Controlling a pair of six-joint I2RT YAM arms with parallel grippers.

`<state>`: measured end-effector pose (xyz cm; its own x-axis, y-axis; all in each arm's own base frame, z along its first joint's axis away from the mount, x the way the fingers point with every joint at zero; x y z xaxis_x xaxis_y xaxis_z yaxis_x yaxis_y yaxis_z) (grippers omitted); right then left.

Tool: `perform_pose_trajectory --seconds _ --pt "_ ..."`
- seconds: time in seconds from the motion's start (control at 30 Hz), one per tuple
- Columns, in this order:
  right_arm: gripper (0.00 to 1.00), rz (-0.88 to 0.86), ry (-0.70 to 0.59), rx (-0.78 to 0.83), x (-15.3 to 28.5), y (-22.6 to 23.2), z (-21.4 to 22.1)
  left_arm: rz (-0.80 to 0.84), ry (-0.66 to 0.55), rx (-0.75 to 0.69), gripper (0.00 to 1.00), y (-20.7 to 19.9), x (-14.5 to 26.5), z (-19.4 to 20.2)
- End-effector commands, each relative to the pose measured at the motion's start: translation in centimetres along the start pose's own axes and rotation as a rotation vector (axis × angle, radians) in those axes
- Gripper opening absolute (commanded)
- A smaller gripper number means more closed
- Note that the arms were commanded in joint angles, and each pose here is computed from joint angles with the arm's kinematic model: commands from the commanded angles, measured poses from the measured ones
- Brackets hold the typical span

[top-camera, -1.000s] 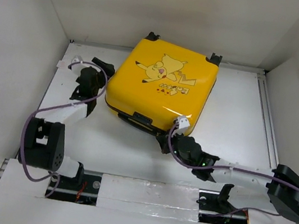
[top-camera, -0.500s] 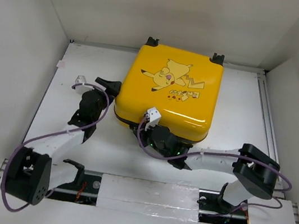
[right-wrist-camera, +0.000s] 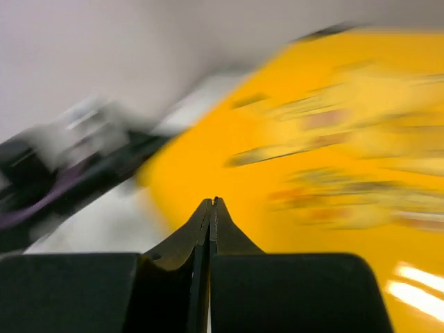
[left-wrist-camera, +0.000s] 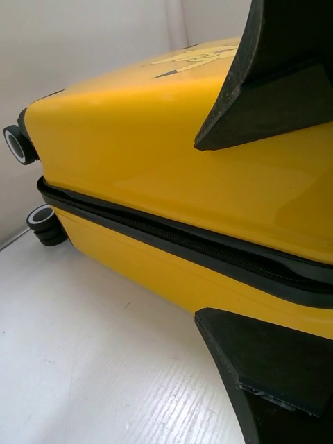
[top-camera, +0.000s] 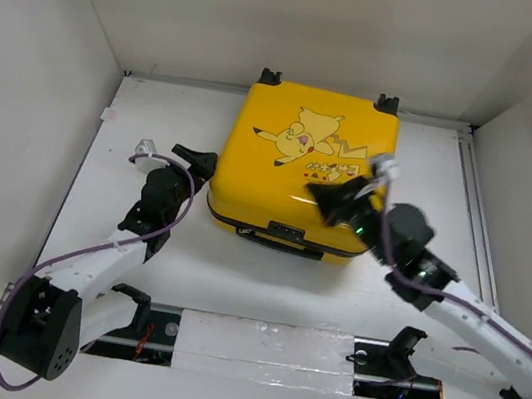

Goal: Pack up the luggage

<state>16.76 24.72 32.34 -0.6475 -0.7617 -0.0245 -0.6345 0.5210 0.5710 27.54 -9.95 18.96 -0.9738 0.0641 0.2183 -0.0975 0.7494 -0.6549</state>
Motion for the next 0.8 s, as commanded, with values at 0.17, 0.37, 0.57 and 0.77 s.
perform_pose_trajectory --seconds 0.17,0.37,0.57,0.77 --pt "0.0 0.847 -0.387 -0.297 8.5 -23.3 -6.7 0.061 0.157 -0.106 0.89 -0.2 1.0 2.8" --pt "0.0 0.858 -0.284 -0.413 8.0 -28.5 -3.9 0.05 0.107 -0.112 0.89 -0.3 1.0 2.0" --pt "0.0 0.628 -0.027 -0.386 0.7 -28.9 -2.2 0.095 0.167 -0.113 0.88 0.1 1.1 3.5" --pt "0.0 0.401 0.268 -0.299 -10.0 -27.4 -1.0 0.104 0.204 -0.119 0.86 1.1 2.1 4.8"
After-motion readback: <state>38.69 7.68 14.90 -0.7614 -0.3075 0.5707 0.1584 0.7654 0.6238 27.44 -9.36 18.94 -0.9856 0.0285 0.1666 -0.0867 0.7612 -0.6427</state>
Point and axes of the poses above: each gripper's point midway between its finger pads, its own x axis back along the fingers, its own y axis along the line the jaws close on, z = x × y, the point moved 7 cm from there along x, back along the fingers, and after that the axes turned 15 degrees about -x, right-handed, at the moved point
